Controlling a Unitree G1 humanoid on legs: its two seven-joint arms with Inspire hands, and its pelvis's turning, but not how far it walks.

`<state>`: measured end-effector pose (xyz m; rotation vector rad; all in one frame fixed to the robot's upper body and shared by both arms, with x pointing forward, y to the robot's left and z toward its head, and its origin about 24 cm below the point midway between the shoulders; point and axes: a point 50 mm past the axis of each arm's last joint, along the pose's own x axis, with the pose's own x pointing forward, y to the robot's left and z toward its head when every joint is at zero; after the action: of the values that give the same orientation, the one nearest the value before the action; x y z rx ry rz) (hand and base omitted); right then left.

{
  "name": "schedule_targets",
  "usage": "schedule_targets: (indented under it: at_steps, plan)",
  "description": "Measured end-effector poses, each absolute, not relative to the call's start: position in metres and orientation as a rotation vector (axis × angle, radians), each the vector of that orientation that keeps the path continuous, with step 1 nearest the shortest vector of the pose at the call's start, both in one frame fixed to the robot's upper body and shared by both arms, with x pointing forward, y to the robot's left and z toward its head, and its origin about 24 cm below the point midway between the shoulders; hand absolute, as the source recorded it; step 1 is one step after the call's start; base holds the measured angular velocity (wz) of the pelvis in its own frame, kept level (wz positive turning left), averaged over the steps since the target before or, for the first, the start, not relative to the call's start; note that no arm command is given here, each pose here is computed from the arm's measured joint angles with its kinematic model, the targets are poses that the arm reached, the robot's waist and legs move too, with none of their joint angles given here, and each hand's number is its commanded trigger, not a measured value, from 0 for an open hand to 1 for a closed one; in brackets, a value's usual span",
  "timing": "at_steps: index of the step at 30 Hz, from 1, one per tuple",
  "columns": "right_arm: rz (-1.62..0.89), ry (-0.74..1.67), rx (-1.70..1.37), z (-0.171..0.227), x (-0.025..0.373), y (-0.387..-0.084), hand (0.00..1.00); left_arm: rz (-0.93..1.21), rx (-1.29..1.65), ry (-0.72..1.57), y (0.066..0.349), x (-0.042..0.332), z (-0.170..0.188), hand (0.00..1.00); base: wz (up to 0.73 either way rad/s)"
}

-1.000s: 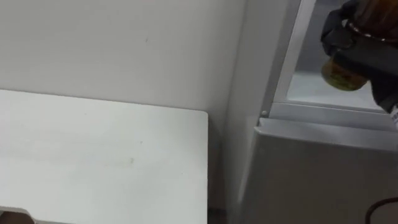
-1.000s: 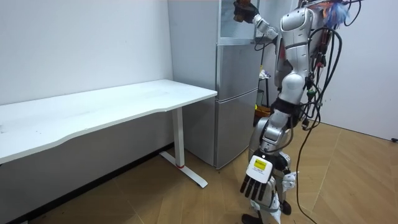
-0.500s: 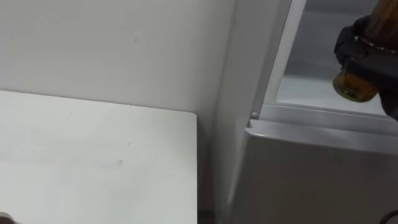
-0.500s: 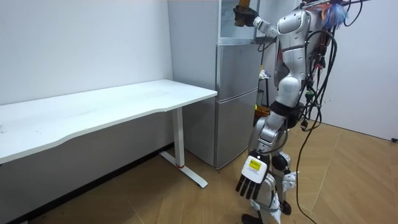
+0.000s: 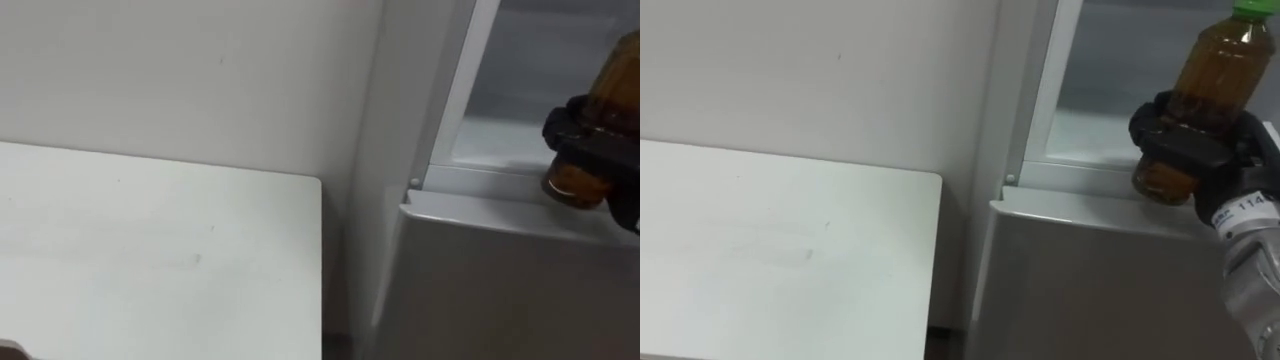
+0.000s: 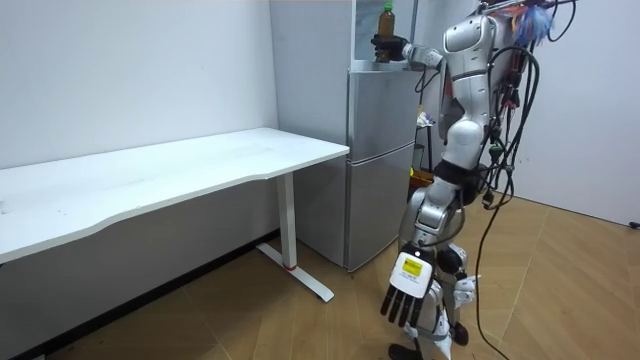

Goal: Put the bottle in the upper fridge

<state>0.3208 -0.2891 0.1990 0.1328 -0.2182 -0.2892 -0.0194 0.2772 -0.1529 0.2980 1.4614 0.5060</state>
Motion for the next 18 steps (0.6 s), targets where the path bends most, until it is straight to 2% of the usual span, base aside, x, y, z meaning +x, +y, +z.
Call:
schedule_targets:
  at_steps: [18]
  plan:
    - [-0.291,-0.213,0.125,0.210,0.330,-0.288,1.00,0.513,0.309,1.477,0.281,-0.026,-0.151,0.00,0.00]
